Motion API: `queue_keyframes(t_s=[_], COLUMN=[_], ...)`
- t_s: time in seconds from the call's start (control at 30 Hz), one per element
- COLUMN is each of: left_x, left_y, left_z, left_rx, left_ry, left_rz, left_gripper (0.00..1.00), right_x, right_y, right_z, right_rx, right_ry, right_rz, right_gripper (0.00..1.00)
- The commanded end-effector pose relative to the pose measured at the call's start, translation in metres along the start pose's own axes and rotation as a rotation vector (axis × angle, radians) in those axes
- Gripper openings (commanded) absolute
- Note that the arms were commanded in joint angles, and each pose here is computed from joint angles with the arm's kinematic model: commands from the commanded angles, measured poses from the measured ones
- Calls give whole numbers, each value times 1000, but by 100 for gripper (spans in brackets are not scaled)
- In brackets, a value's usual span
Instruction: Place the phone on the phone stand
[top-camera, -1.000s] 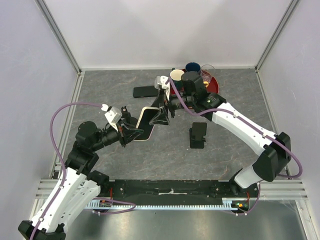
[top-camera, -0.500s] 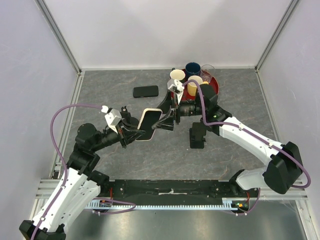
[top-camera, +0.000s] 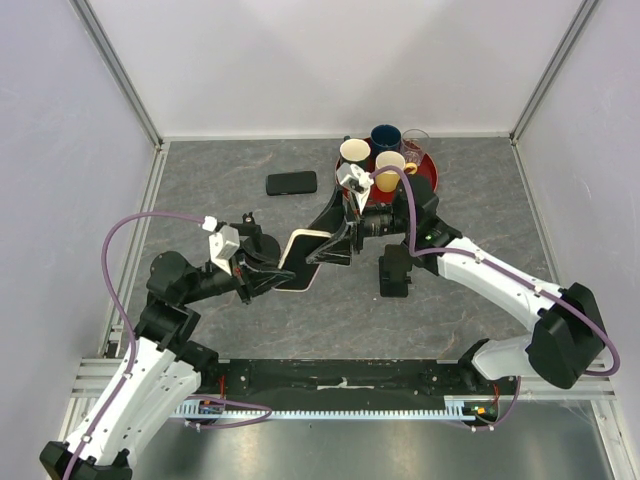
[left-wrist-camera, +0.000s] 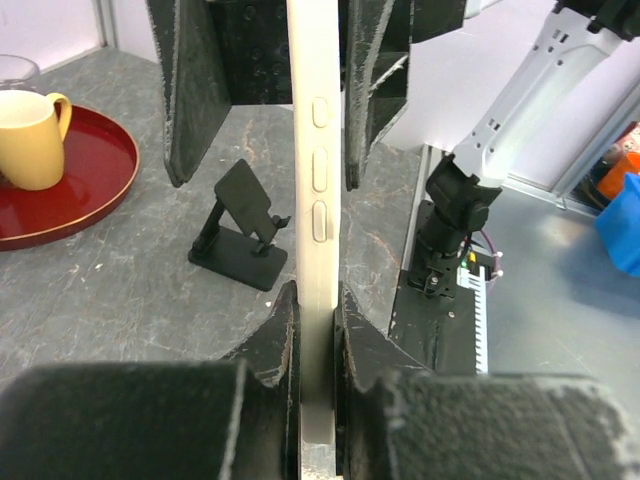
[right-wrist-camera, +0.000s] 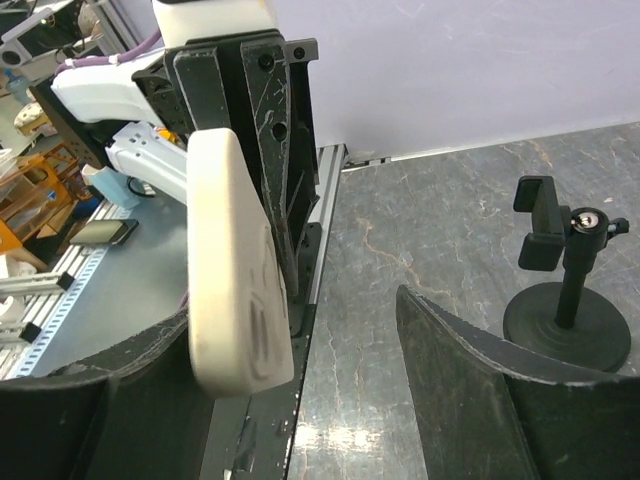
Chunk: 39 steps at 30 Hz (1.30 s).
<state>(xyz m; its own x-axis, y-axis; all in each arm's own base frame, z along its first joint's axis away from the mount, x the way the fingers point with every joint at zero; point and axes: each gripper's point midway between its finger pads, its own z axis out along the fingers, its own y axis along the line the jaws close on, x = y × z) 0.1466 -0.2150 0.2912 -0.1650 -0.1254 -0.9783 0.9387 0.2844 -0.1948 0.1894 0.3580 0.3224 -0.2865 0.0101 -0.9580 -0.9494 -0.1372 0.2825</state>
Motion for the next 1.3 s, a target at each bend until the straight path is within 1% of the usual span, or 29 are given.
queue_keyframes(t_s=[0.0,0.1,0.4,0.6,0.7,0.77,0.8,0.83,0.87,0.9,0.93,0.97,1.0,1.03,1.07,1.1,1.13,1.2,1.23,1.27], left_x=[-22,-21,-19,-18,-19,-18,-17,-18,-19,-18,-20,-21,-20,-26,-26,-29,-22,-24,-9,-3], left_y=[-19,-20,-21,-21,-20,-19,-19,-16,-14,-12,-3,2,9,25,35,45,72,96,121,135], left_z=[1,1,3,3,3,3,4,4,4,4,5,4,3,-1,-4,-9,-24,-44,-72,-86], left_rx=[103,109,135,145,137,137,137,123,109,90,39,2,-47,-153,-225,-300,-483,-679,-899,-1018], left_ry=[-58,-56,-45,-36,-42,-37,-35,-37,-38,-33,-42,-47,-40,-69,-75,-87,-81,-87,-48,-28], left_rz=[58,56,44,36,41,35,29,25,21,14,10,7,-2,4,-6,-10,-49,-88,-135,-161], left_gripper=[2,2,2,2,2,2,2,2,3,7,26,35,42,52,57,59,61,61,61,60], right_x=[-8,-11,-21,-19,-17,-15,-13,-14,-16,-11,-14,-16,-20,-22,-22,-25,-28,-29,-33,-34], right_y=[19,25,33,35,36,40,43,43,40,37,34,31,18,14,9,-2,-8,-13,-23,-26], right_z=[-3,0,3,4,5,7,9,11,13,14,14,13,12,11,9,7,5,0,-4,-7], right_rx=[-59,-70,-87,-97,-107,-125,-134,-133,-102,-75,-50,-17,68,99,136,204,245,294,361,388], right_ry=[-7,-19,-58,-53,-47,-38,-31,-28,-32,-13,-17,-19,-42,-49,-49,-62,-65,-65,-82,-87], right_rz=[-92,-99,-98,-94,-99,-101,-105,-141,-148,-127,-145,-149,-143,-147,-143,-137,-138,-142,-143,-139], right_gripper=[73,71,57,56,53,37,18,5,0,0,0,0,0,0,0,0,0,0,0,0])
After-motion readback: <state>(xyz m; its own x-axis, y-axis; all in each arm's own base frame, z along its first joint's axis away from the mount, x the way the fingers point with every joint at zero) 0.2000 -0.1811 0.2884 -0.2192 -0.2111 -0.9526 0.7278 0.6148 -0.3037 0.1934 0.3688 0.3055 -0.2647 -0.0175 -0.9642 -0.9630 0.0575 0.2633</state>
